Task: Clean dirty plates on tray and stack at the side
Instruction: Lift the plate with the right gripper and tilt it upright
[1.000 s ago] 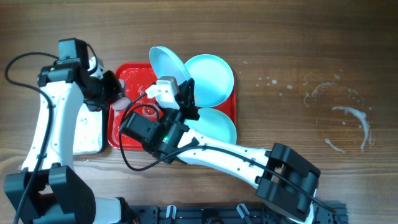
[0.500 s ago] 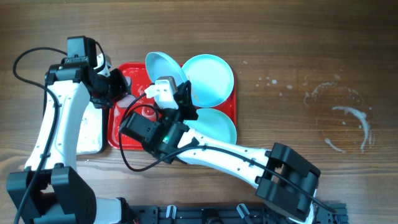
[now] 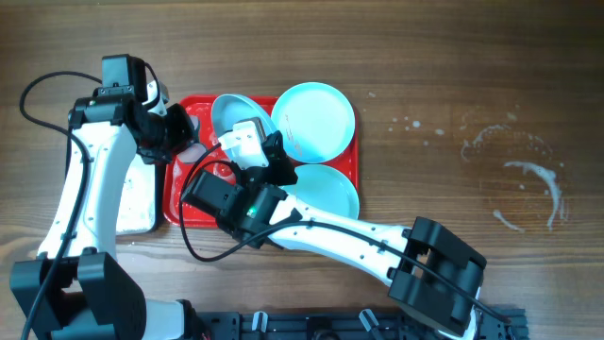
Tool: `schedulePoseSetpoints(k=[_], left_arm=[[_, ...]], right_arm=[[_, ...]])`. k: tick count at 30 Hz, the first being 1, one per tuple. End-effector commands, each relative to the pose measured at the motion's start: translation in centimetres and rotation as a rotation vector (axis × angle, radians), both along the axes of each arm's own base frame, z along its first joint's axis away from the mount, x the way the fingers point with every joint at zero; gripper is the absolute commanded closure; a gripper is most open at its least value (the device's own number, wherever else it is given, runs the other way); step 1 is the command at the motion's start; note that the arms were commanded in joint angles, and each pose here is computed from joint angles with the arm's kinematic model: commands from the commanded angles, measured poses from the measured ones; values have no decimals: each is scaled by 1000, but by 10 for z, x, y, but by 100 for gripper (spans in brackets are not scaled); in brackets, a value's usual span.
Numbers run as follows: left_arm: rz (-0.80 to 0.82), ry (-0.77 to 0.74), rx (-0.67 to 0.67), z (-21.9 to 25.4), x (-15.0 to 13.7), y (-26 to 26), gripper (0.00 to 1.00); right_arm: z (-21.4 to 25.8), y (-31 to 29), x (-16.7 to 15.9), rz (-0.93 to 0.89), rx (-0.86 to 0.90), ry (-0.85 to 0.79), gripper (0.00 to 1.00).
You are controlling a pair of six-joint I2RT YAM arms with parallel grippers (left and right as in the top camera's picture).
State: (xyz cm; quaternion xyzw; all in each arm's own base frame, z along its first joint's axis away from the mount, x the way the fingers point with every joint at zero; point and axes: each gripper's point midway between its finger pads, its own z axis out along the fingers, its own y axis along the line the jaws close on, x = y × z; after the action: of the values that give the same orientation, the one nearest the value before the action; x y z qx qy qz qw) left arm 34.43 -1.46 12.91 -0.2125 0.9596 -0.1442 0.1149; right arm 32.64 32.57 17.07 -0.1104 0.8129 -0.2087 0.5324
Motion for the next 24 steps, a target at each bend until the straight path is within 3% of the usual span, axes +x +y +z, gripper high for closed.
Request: schedulePoseSetpoints(k=[1,24], left_arm=[[3,13,-15,-4,-1,-3,96],[3,13,-15,-4,-1,-3,96]], right_arm=[[1,1,-1,4,20,7,96],[12,-3,2,-11,-2,-29,96]])
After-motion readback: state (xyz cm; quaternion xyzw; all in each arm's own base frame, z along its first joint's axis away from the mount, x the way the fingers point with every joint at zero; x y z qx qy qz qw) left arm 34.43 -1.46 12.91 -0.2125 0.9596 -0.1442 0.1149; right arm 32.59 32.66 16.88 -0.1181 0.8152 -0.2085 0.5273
